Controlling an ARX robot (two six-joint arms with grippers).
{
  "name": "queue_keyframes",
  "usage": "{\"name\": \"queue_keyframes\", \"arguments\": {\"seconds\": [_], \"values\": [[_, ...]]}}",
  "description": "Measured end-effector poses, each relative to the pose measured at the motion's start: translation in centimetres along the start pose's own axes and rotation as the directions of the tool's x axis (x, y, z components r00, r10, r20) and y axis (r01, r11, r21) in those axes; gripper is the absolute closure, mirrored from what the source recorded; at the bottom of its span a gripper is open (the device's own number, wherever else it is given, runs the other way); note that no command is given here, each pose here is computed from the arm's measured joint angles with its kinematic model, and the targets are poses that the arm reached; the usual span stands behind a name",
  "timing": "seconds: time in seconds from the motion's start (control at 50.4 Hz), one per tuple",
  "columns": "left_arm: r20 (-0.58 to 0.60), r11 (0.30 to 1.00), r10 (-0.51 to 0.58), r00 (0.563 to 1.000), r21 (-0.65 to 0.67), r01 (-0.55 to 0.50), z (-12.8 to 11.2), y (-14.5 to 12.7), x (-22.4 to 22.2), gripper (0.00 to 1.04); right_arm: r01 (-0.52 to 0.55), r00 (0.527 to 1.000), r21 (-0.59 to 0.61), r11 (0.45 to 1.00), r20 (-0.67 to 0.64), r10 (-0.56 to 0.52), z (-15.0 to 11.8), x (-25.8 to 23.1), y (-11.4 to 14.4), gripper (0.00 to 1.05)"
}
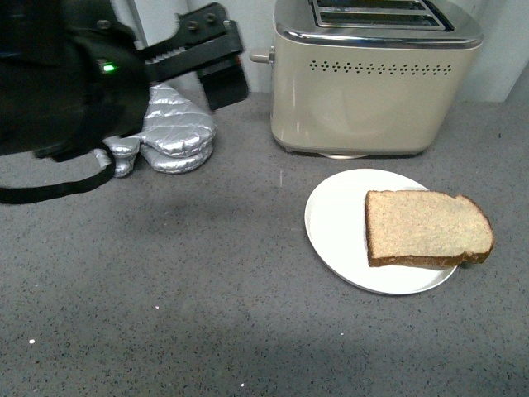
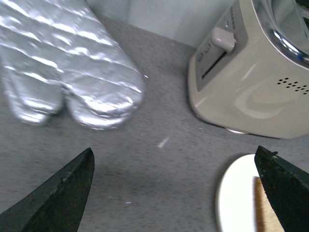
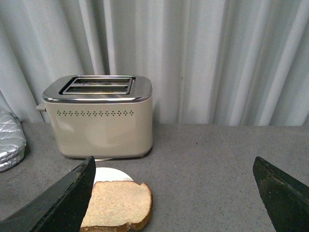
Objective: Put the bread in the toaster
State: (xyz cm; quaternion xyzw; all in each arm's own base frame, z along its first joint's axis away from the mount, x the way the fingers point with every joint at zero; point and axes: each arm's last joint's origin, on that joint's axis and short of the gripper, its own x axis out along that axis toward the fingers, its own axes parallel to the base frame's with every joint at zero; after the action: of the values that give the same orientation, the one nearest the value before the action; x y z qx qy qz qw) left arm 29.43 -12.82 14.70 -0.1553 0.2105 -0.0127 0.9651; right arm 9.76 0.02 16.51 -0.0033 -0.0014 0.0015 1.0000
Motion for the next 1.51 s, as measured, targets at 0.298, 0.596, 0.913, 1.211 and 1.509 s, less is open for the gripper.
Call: {"name": "queue_keyframes", "arguments": {"seconds": [0.298, 0.596, 0.913, 1.211, 1.509], "values": [[0.403, 0.964, -0.048, 0.914, 0.259, -0.064, 0.4, 7.2, -8.7, 0.65, -0.001, 1.000, 0.000, 1.000, 0.000, 0.001, 0.0, 0.0, 0.0, 0.10], [0.396, 0.955, -0.047, 0.917, 0.287, -0.075, -0.3, 9.6, -11.7, 1.01, 0.000, 1.000, 0.000, 1.000, 0.000, 0.000, 0.0, 0.0, 0.0, 0.10], [0.398, 0.953, -0.042, 0.916, 0.291, -0.082, -1.0, 11.1, -14.4, 1.01, 0.000, 1.000, 0.000, 1.000, 0.000, 0.000, 0.0, 0.0, 0.0, 0.10], [0.412, 0.954, -0.042, 0.910, 0.288, -0.087, -0.8, 12.2, -16.0, 1.01, 0.000, 1.000, 0.000, 1.000, 0.000, 0.000, 0.0, 0.0, 0.0, 0.10], [0.423, 0.954, -0.046, 0.905, 0.288, -0.087, -0.9, 12.1, -17.2, 1.01, 0.000, 1.000, 0.000, 1.000, 0.000, 0.000, 0.0, 0.0, 0.0, 0.10]]}}
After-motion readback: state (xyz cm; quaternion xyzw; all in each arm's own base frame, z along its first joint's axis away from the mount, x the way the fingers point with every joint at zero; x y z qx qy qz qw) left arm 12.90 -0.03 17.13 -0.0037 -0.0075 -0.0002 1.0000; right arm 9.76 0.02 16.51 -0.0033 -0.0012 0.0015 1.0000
